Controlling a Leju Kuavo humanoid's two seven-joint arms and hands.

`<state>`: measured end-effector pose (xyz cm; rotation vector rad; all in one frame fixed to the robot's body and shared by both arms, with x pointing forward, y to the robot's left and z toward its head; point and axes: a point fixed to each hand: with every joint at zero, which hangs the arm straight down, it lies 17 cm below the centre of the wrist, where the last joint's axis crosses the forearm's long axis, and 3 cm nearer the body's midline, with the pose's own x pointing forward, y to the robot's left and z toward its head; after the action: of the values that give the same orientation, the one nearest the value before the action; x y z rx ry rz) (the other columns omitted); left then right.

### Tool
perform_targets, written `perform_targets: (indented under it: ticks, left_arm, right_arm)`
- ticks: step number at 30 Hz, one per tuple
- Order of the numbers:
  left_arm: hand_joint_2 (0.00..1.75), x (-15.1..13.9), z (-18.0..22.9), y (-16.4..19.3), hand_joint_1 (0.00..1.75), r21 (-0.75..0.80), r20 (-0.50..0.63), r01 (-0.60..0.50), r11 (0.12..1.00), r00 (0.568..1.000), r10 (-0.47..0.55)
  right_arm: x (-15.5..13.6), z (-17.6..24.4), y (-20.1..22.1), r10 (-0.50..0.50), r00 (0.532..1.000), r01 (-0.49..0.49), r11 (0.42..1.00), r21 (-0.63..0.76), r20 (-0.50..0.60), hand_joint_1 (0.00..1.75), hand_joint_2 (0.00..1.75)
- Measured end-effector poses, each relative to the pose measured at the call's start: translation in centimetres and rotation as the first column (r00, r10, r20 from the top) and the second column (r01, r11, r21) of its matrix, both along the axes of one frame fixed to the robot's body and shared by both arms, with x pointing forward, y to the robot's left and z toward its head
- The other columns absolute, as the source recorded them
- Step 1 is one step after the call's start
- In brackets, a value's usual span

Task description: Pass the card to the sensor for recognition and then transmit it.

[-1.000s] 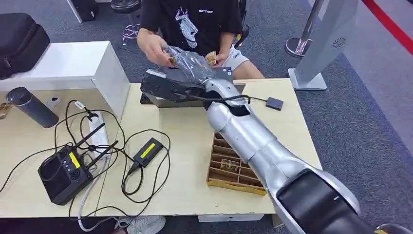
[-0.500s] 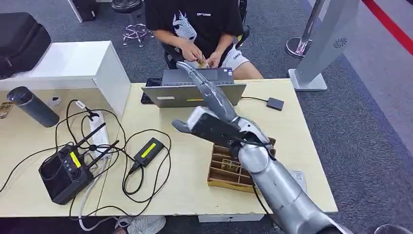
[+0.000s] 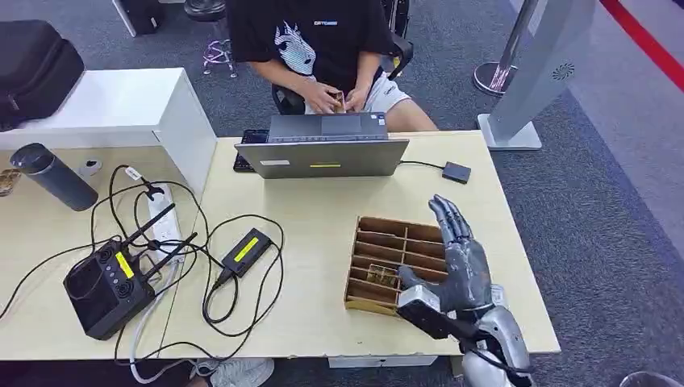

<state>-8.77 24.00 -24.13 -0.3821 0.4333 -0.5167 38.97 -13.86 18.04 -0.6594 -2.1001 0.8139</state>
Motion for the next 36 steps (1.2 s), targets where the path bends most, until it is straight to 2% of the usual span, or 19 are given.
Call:
perform_targets:
  ticks: [5,13,25,36]
  left_arm:
    - [1.75,-0.1,0.0,0.0,0.00,-0.002,-0.001,0.017,1.000,1.000,-0.017]
    - [1.75,-0.1,0.0,0.1,0.00,-0.001,-0.003,0.035,0.999,0.999,-0.035]
    - [1.75,0.1,0.1,0.4,0.00,-0.005,-0.004,0.065,0.998,0.998,-0.065]
    - [1.75,0.2,0.2,0.5,0.00,-0.008,-0.005,0.090,0.996,0.996,-0.090]
  right_arm:
    - [-0.1,-0.6,-1.7,-0.106,0.993,0.110,0.990,-0.085,0.059,0.00,1.75]
    - [0.0,-0.9,-2.5,-0.181,0.976,0.201,0.965,-0.167,0.124,0.00,1.75]
    - [1.2,-2.1,-3.0,-0.250,0.949,0.301,0.901,-0.312,0.193,0.00,1.75]
    - [2.9,-4.0,-3.6,-0.280,0.944,0.327,0.865,-0.380,0.174,0.00,1.75]
